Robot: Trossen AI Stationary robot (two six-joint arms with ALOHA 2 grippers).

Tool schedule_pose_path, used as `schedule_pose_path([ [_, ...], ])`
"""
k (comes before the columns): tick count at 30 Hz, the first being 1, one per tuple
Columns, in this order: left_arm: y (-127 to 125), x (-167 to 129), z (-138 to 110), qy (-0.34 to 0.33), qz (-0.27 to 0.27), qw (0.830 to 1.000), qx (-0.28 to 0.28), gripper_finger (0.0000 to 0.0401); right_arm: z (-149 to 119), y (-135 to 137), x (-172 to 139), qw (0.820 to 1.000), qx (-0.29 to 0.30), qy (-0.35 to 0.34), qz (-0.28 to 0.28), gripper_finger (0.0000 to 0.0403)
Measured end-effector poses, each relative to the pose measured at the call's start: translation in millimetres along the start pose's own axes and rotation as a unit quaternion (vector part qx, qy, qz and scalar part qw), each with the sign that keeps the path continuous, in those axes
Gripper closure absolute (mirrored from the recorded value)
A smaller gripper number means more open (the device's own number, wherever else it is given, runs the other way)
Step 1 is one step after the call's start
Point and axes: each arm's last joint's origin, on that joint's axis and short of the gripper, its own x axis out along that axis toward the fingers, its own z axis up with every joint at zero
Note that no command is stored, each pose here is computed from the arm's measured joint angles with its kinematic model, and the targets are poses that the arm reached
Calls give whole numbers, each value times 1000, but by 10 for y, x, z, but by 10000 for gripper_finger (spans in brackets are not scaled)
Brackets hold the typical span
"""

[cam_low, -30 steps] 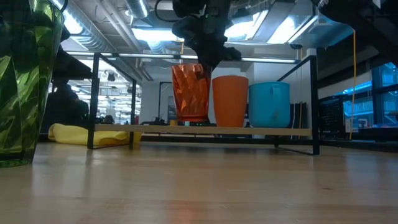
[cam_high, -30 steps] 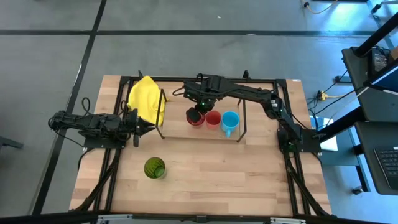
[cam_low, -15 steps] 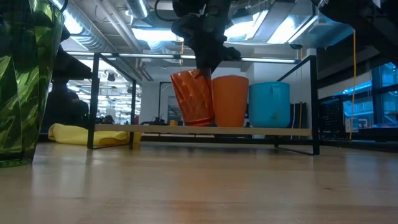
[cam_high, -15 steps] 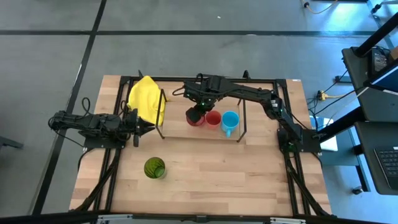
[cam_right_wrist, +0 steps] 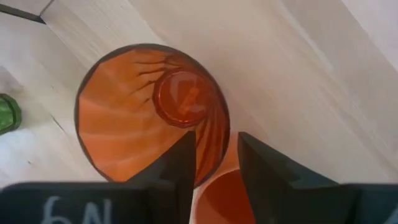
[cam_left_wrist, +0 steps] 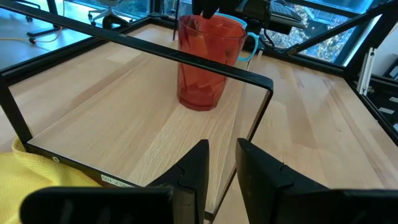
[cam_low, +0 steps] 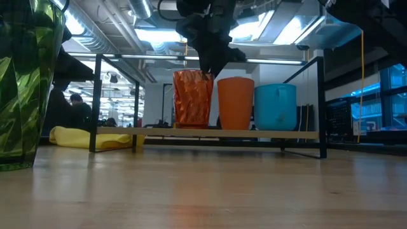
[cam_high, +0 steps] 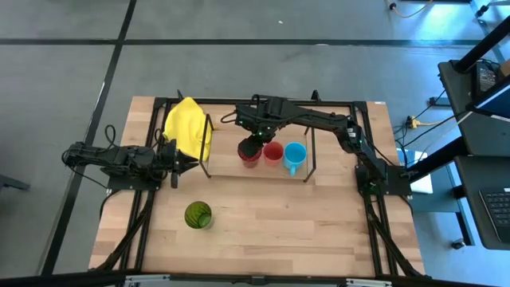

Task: Stack small to large cups/mugs on shelf
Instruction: Put the green cup on the shelf

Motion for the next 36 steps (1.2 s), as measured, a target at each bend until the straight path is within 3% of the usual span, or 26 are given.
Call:
schedule_pose_path([
  [7,0,0,0,0,0,1000,0,326,22,-24,-15,998,-13,-34,-44,283],
  [13,0,0,0,0,0,1000,0,326,51,-8,-105,997,-18,-60,-35,283],
  [17,0,0,0,0,0,1000,0,326,83,81,-190,994,-43,-101,5,283],
  [20,0,0,0,0,0,1000,0,326,90,287,-305,981,-87,-148,89,283],
  [23,0,0,0,0,0,1000,0,326,115,513,-557,945,-126,-232,194,283],
  [30,0,0,0,0,0,1000,0,326,133,646,-1445,812,-133,-461,333,283],
  [33,0,0,0,0,0,1000,0,326,81,608,-1726,774,-112,-501,372,283],
  [36,0,0,0,0,0,1000,0,326,15,573,-1911,754,-84,-506,409,283],
])
